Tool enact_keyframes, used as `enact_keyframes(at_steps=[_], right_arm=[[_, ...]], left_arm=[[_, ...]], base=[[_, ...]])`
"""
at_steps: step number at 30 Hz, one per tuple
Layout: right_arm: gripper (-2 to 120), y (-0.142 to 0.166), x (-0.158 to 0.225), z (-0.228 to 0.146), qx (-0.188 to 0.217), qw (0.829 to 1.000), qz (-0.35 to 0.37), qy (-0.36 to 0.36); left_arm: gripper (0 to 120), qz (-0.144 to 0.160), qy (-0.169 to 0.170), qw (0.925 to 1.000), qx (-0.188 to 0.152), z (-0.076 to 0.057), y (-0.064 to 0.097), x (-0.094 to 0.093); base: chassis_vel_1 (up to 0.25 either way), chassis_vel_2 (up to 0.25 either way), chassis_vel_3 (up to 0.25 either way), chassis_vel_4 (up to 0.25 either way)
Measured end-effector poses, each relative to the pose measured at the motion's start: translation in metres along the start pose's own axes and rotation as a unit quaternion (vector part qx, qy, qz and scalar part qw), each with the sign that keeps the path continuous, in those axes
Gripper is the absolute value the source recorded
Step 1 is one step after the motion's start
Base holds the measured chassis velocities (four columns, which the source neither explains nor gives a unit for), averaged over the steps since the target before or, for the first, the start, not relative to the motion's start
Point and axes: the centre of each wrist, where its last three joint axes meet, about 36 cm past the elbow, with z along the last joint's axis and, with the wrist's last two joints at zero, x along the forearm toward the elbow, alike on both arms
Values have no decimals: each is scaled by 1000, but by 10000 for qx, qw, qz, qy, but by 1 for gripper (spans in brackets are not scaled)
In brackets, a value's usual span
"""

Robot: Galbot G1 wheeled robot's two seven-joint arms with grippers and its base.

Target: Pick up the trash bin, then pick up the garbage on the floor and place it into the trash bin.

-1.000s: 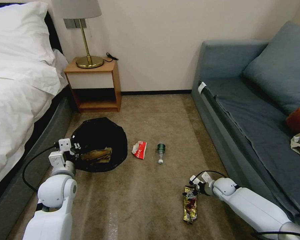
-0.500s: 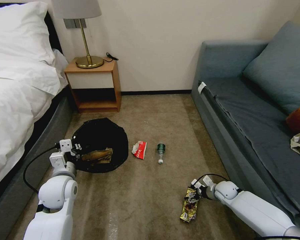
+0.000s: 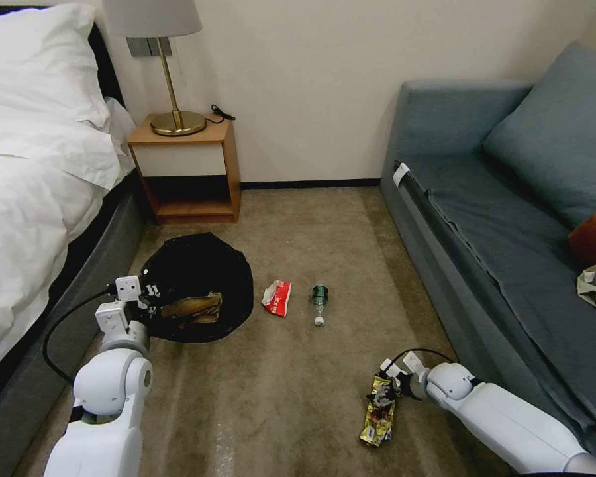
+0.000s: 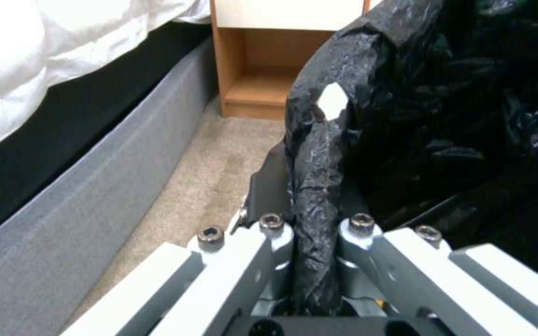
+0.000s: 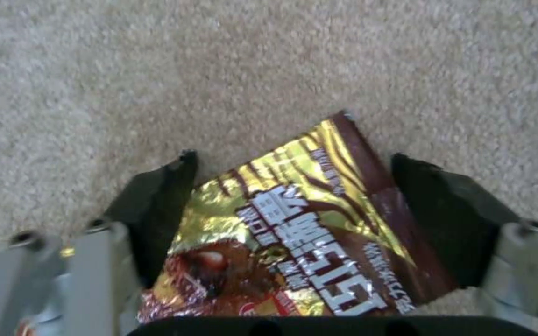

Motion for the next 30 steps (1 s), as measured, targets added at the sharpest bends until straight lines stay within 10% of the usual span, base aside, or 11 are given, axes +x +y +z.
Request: enact_keyframes(at_steps=[30], right_arm=[[0,-2,1,4,44,10000,-1,36]], left_arm=[[3,-4,-46,10000,34,4,1,-2]], base=[[0,0,0,0]])
